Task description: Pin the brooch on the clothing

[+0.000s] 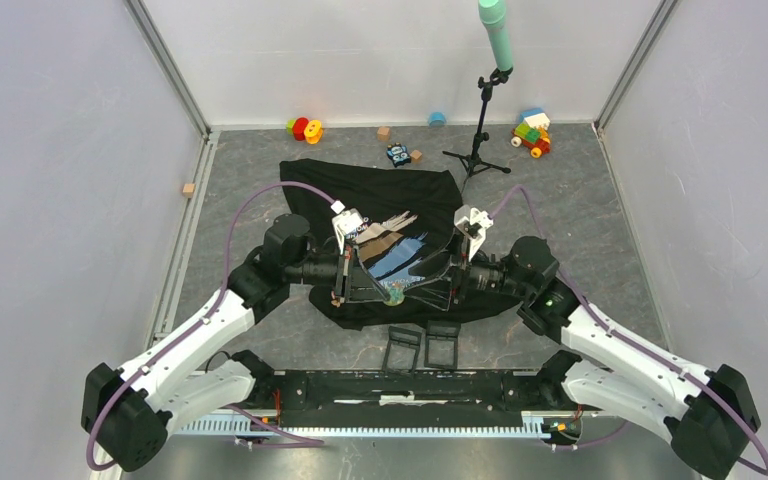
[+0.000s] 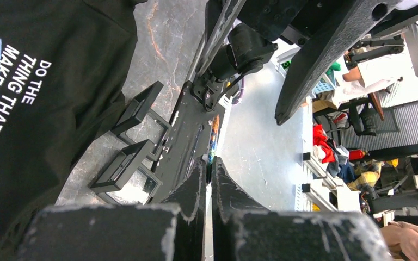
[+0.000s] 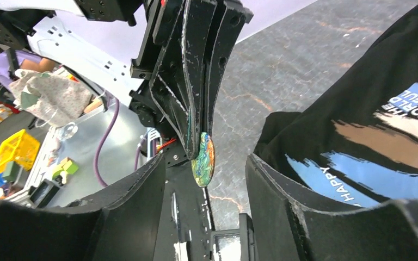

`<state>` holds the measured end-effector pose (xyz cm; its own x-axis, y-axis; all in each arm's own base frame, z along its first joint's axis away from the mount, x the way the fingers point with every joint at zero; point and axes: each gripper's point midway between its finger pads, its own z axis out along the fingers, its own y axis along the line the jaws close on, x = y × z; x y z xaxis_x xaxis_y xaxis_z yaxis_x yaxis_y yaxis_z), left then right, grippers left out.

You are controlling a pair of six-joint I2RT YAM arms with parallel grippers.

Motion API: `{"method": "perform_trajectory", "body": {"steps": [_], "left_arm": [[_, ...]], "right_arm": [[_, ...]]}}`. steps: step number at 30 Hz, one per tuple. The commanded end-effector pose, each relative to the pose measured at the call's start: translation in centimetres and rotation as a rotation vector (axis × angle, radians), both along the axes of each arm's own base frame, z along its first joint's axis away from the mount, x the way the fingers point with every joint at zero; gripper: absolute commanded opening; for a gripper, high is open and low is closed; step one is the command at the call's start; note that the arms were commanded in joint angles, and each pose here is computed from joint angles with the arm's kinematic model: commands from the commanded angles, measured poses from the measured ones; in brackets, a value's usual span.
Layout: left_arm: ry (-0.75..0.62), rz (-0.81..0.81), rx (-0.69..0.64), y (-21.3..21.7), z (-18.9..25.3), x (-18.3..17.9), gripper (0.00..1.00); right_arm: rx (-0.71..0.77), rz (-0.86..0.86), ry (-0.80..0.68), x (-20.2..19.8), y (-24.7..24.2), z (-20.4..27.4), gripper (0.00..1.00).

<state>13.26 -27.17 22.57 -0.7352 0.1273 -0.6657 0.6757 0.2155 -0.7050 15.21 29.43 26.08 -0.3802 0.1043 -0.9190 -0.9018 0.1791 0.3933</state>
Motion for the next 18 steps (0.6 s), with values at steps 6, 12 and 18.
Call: {"method": "perform_trajectory", "body": {"steps": [6, 12, 18], "left_arm": [[-0.078, -0.084, -0.073, -0.3, 2.0, -0.9, 0.02], [-0.066, -0.082, -0.070, -0.3, 1.8, -0.9, 0.02], [-0.058, -0.066, -0.064, -0.4, 1.7, -0.6, 0.02]], "right_arm": [[0.016, 0.097, 0.045, -1.2, 0.7, -0.2, 0.54], [-0.019, 0.116, 0.063, -1.3, 1.0, -1.8, 0.45], [-0.041, 0.110, 0.051, -1.4, 0.9, -2.7, 0.34]]}}
